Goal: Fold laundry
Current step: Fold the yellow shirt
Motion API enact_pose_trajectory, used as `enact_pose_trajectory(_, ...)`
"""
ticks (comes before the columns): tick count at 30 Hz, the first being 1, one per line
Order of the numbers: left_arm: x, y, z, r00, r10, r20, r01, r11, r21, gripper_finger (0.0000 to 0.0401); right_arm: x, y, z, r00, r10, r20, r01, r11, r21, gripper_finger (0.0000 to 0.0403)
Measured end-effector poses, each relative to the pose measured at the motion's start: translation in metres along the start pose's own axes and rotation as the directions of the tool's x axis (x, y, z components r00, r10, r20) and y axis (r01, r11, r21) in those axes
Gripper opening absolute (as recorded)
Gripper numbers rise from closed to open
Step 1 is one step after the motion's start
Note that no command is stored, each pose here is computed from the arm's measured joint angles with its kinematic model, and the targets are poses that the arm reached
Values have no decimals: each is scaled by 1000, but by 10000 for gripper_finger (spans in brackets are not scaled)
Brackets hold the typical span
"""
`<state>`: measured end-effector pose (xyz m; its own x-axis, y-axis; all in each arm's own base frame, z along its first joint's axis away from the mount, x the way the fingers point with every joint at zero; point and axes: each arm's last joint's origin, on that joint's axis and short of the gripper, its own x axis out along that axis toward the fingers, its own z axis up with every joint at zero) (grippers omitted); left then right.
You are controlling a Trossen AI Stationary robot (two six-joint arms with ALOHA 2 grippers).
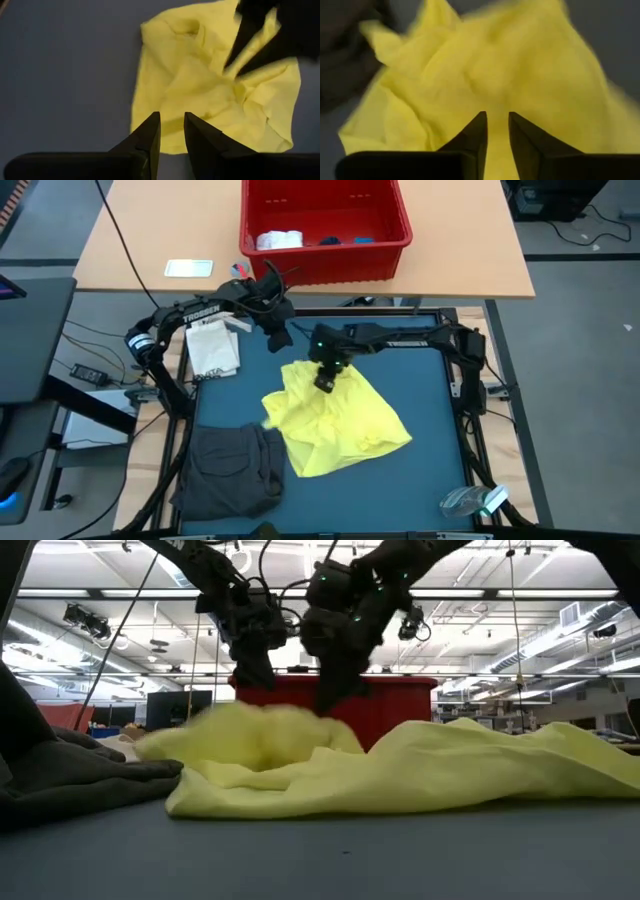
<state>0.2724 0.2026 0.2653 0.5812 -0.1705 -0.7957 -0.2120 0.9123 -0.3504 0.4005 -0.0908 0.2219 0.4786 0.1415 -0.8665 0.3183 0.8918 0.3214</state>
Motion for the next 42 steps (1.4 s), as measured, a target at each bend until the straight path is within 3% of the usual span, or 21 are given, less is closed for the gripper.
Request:
enact_pose_trajectory(4,19,-3,-10,1000,-23,-21,23,1000,19,89,-7,2,-28,976,-137,-170,155,983,99,122)
enact_pose_trajectory(7,35,-8,-21,998,-45,-49,46,999,16,89,-7,0,-45,952,-215,-218,255,951,176,144)
enact_pose_trajectory(10,49,-17,-31,991,-104,-86,104,995,-1,89,-5,4,-58,960,-131,-249,201,939,279,161)
enact_pose_trajectory(12,54,-27,-33,979,-179,-99,179,984,-8,89,5,15,-68,964,-57,-258,132,950,284,165)
enact_pose_trajectory(16,64,-62,-27,910,-408,-78,413,906,88,89,28,33,-90,964,62,-259,16,957,290,162)
enact_pose_trajectory(19,81,-83,-22,937,-338,-88,349,914,205,89,39,29,-115,939,43,-342,82,935,345,154)
enact_pose_trajectory(23,107,-78,-23,983,-146,-109,166,964,208,89,30,13,-150,814,-146,-562,372,874,312,145)
enact_pose_trajectory(25,116,-65,-26,988,-64,-141,85,986,144,89,16,3,-165,697,-310,-647,549,811,202,142)
enact_pose_trajectory(27,118,-48,-33,979,2,-202,11,998,63,88,1,-6,-170,603,-443,-663,664,739,110,141)
enact_pose_trajectory(30,110,-25,-38,971,41,-236,-52,998,-41,88,-19,-18,-169,543,-556,-629,751,656,68,142)
enact_pose_trajectory(31,107,-19,-40,968,47,-246,-65,996,-68,88,-25,-19,-166,562,-563,-606,755,648,98,142)
enact_pose_trajectory(33,100,-11,-42,966,39,-255,-69,991,-112,88,-36,-17,-156,665,-543,-513,710,673,207,142)
enact_pose_trajectory(37,81,-16,-36,984,-68,-167,50,993,-108,88,-51,-1,-134,908,-361,-211,419,782,462,142)
enact_pose_trajectory(39,72,-24,-30,989,-103,-107,96,993,-66,89,-57,7,-127,952,-296,-73,285,779,559,142)
enact_pose_trajectory(42,62,-34,-20,995,-99,-12,99,995,-11,89,-59,14,-117,966,-247,71,145,754,641,143)
